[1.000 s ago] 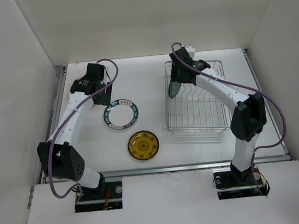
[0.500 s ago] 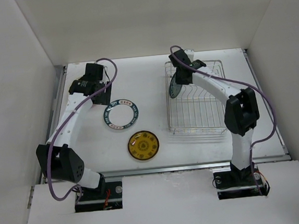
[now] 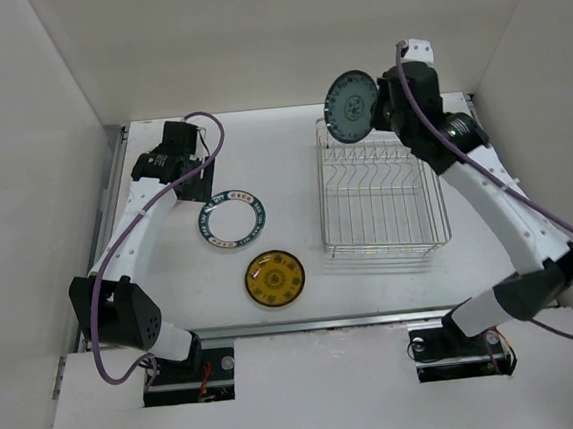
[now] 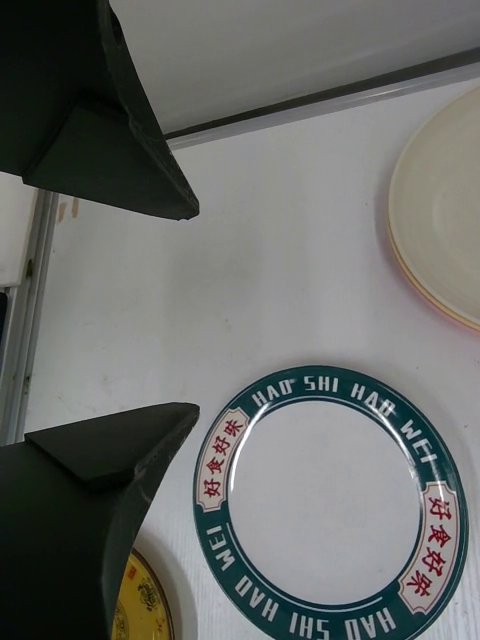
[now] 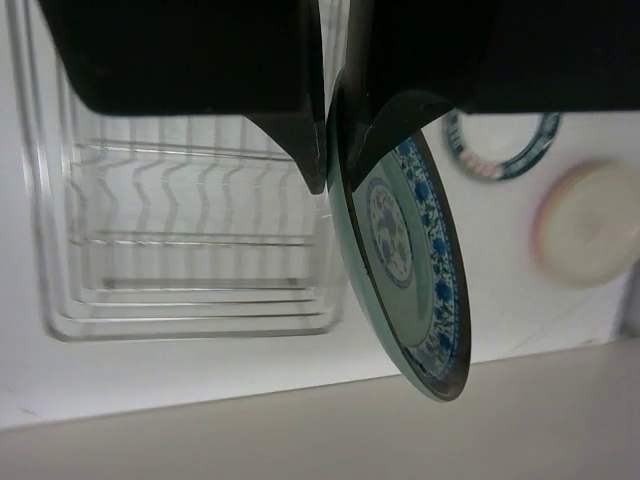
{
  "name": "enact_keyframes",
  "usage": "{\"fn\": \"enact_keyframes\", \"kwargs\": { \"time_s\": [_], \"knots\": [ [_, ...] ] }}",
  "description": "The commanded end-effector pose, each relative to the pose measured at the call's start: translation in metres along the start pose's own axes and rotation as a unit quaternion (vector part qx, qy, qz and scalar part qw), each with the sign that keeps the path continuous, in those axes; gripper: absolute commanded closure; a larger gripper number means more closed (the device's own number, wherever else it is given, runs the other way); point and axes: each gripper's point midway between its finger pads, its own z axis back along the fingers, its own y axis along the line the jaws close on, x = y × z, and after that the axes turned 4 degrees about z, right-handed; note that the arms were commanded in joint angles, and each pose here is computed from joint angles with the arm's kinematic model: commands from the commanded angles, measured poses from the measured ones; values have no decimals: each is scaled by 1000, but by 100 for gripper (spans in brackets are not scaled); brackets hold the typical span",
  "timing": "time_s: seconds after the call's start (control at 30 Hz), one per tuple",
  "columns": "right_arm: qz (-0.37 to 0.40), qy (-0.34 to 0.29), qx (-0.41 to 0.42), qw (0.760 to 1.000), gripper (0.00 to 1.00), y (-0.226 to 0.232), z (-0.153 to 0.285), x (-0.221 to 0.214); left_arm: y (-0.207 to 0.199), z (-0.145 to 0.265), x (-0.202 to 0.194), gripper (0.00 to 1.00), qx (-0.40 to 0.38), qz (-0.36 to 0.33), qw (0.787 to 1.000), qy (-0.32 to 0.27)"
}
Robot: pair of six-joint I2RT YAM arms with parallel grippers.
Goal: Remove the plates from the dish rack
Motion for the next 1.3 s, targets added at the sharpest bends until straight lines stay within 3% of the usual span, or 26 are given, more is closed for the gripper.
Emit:
{"fn": "enact_keyframes", "kwargs": {
  "time_s": [0.0,0.1,0.13,0.23,0.3,0.5,0.63,0.87,0.97,1.1,1.13,1.27],
  "knots": [
    [65,12,204,977,100,73,28,-18,10,13,7,29,4,19,1000,-18],
    [115,86,330,933,100,114,35,-76,16,12,6,29,9,26,999,-16],
    [134,116,402,898,100,141,55,-101,19,11,6,29,12,30,999,-15],
    [194,185,467,843,100,172,68,-165,25,10,5,29,17,42,999,-13],
    [211,235,475,822,100,179,64,-201,25,10,5,29,17,42,999,-13],
    [242,286,492,786,100,190,56,-245,36,11,1,28,27,56,998,-12],
    [259,335,511,748,100,197,66,-285,47,9,-4,26,36,68,997,-9],
    [279,381,488,734,100,189,51,-325,47,10,-7,26,29,72,997,-8],
    [283,384,488,731,93,188,49,-330,47,10,-7,26,29,72,997,-8],
    [283,389,486,730,72,189,46,-332,50,9,-7,26,32,76,997,-7],
    [285,388,483,732,59,188,45,-332,50,9,-7,26,32,76,997,-7],
    [305,392,459,736,48,183,44,-338,50,9,-7,25,32,76,997,-7]
  ]
}}
